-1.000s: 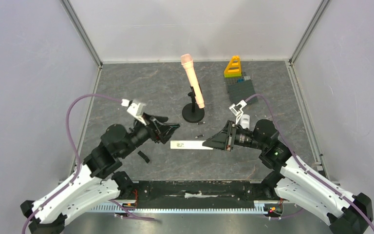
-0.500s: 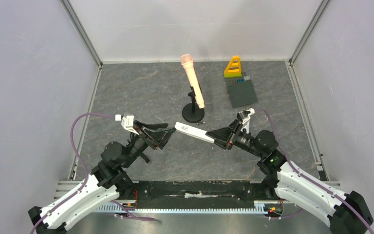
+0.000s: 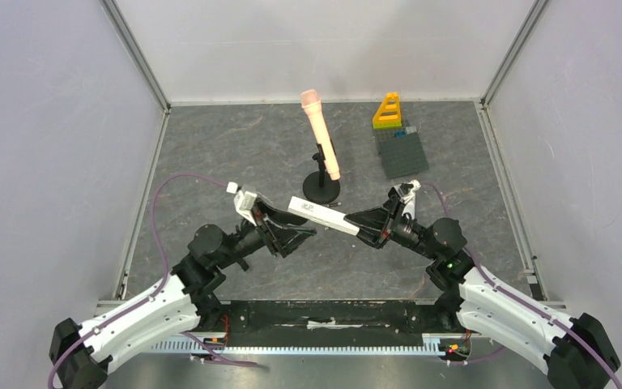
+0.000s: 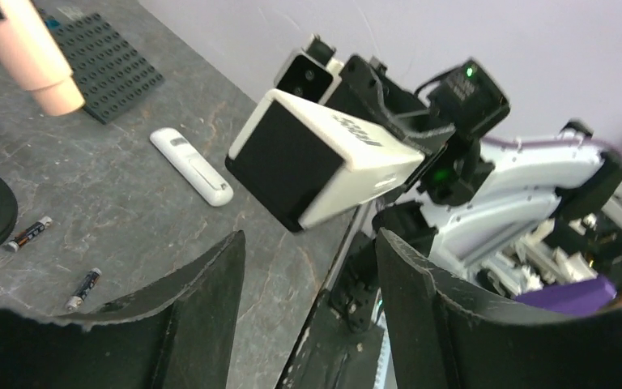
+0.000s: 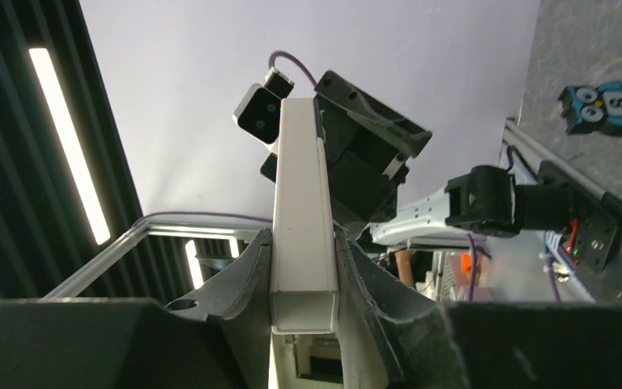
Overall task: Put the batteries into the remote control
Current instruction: Turn over the remote control.
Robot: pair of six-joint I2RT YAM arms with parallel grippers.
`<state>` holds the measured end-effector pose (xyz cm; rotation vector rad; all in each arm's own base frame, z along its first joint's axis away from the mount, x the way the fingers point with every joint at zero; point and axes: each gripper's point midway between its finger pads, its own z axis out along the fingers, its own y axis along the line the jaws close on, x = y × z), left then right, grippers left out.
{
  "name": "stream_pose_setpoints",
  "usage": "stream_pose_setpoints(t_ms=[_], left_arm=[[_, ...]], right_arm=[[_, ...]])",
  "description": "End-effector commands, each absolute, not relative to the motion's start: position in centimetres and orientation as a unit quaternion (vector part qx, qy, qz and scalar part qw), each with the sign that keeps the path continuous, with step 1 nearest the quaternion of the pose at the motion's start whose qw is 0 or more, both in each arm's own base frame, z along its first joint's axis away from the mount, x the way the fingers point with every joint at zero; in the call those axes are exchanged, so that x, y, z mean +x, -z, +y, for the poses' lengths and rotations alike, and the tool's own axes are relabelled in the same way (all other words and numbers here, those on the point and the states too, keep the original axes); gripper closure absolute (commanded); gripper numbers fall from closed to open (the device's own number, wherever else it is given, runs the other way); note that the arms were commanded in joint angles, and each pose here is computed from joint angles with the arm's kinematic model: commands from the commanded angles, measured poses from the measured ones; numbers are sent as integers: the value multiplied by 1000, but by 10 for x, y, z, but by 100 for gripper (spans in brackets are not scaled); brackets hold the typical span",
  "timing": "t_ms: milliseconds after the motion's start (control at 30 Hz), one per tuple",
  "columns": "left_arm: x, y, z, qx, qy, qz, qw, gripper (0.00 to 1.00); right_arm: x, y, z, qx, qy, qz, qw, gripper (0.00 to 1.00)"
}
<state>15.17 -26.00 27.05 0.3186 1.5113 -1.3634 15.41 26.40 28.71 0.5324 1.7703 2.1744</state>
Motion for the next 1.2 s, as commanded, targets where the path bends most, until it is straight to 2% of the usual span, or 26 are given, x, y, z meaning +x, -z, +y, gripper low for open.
stream_pose_setpoints(t_ms=[0, 133, 300, 533, 767, 1033, 1167], left_arm=[[139, -297, -275, 250, 561, 564, 552, 35], [138, -295, -274, 320, 516, 522, 599, 35], [123, -309, -267, 341, 523, 465, 628, 32], [114, -309, -266, 355, 530, 485, 598, 33], [91, -308, -272, 421, 549, 457, 560, 41], [82, -311, -275, 448, 558, 433, 548, 62], [80, -309, -273, 444, 560, 433, 548, 65]], right_arm=[[134, -307, 263, 163, -781, 596, 90, 100], [127, -303, 265, 155, -772, 613, 73, 100], [123, -302, 265, 149, -771, 616, 63, 100], [117, -306, 266, 133, -773, 617, 55, 99], [111, -315, 263, 123, -781, 611, 48, 99], [107, -308, 262, 123, -774, 620, 44, 98], [106, -311, 261, 119, -779, 614, 46, 98]])
